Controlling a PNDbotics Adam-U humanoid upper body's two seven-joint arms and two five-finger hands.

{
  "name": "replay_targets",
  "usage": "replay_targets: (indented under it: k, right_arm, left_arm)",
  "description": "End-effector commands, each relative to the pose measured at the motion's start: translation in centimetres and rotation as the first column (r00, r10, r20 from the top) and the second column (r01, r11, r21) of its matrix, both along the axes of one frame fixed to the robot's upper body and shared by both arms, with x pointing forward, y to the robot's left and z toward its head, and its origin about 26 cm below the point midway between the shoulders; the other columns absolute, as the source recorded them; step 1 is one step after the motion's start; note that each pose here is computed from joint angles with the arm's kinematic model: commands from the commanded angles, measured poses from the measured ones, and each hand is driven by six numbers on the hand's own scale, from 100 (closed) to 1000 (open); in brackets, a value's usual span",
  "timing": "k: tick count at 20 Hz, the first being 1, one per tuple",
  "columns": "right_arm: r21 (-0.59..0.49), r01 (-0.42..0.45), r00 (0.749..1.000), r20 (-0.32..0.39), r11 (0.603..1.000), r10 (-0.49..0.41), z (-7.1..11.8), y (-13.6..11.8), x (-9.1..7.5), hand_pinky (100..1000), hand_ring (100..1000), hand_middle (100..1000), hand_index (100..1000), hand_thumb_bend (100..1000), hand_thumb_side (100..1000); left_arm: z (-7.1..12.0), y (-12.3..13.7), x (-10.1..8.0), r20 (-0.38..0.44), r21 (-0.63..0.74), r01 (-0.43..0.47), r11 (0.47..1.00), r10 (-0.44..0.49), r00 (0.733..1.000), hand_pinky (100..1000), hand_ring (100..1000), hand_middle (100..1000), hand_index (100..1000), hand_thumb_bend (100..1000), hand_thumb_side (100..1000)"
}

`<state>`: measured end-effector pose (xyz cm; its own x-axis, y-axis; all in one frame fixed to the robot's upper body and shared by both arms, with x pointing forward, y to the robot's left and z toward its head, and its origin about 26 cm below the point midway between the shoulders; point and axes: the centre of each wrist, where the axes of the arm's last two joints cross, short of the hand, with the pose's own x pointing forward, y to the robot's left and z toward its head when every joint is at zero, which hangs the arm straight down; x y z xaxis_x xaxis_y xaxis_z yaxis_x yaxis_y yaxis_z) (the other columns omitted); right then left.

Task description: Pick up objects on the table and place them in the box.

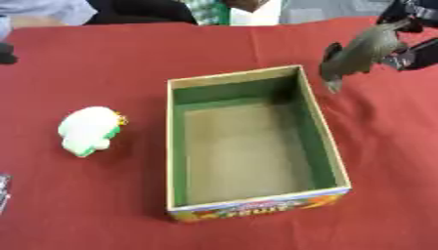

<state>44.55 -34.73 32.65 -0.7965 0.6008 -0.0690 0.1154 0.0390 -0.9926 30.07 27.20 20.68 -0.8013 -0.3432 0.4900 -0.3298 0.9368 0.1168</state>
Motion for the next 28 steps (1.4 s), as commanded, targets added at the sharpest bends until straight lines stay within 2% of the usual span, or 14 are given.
replay_targets:
  k: [1, 8, 12, 17, 20, 21, 22, 28]
  right_arm:
    - [-0.222, -0.164, 0.984, 0.037, 0.961, 0.176, 3.2, -0.5, -1.2, 712, 387, 100, 100, 100, 301]
    - [-0.169, -0.218, 0.962, 0.129, 0.961, 0.241, 5.2, 1.0, -2.2, 697, 391, 100, 100, 100, 302]
    - [-0.169, -0.243, 0.954, 0.137, 0.955, 0.267, 5.6, 2.5, -2.5, 688, 389, 100, 100, 100, 301]
    - [-0.167, -0.251, 0.952, 0.135, 0.954, 0.274, 5.8, 3.0, -2.7, 682, 388, 100, 100, 100, 301]
    - [-0.171, -0.301, 0.94, 0.111, 0.938, 0.322, 5.8, 6.2, -2.0, 681, 389, 100, 100, 100, 301]
    - [-0.17, -0.308, 0.94, 0.097, 0.936, 0.326, 5.6, 7.2, -1.6, 680, 389, 100, 100, 100, 272]
    - [-0.17, -0.31, 0.941, 0.082, 0.935, 0.327, 5.3, 8.2, -1.2, 680, 389, 100, 100, 100, 301]
    - [-0.165, -0.294, 0.953, 0.02, 0.942, 0.301, 3.5, 12.2, 0.0, 682, 388, 100, 100, 100, 301]
  left_arm:
    - [0.8, 0.2, -0.2, 0.024, 0.011, 0.001, 1.0, -0.001, 1.0, 578, 592, 620, 722, 100, 788]
    - [0.8, 0.2, -0.2, 0.023, 0.012, 0.0, 1.0, 0.0, 1.0, 578, 592, 621, 722, 100, 788]
    - [0.8, 0.2, -0.2, 0.023, 0.015, 0.001, 1.0, -0.002, 1.0, 578, 593, 621, 721, 100, 787]
    - [0.9, 0.2, -0.2, 0.025, 0.018, 0.004, 1.0, -0.004, 1.0, 577, 594, 622, 723, 100, 781]
    - [1.3, 0.1, -0.1, 0.04, 0.029, 0.014, 0.999, -0.016, 0.999, 577, 594, 623, 724, 100, 778]
    - [1.4, 0.1, -0.1, 0.043, 0.03, 0.016, 0.999, -0.017, 0.999, 576, 595, 623, 724, 100, 776]
    - [1.5, 0.2, -0.1, 0.047, 0.031, 0.017, 0.999, -0.018, 0.999, 576, 595, 623, 724, 100, 776]
    - [1.8, 0.0, 0.0, 0.058, 0.029, 0.027, 0.999, -0.029, 0.998, 576, 595, 623, 724, 100, 774]
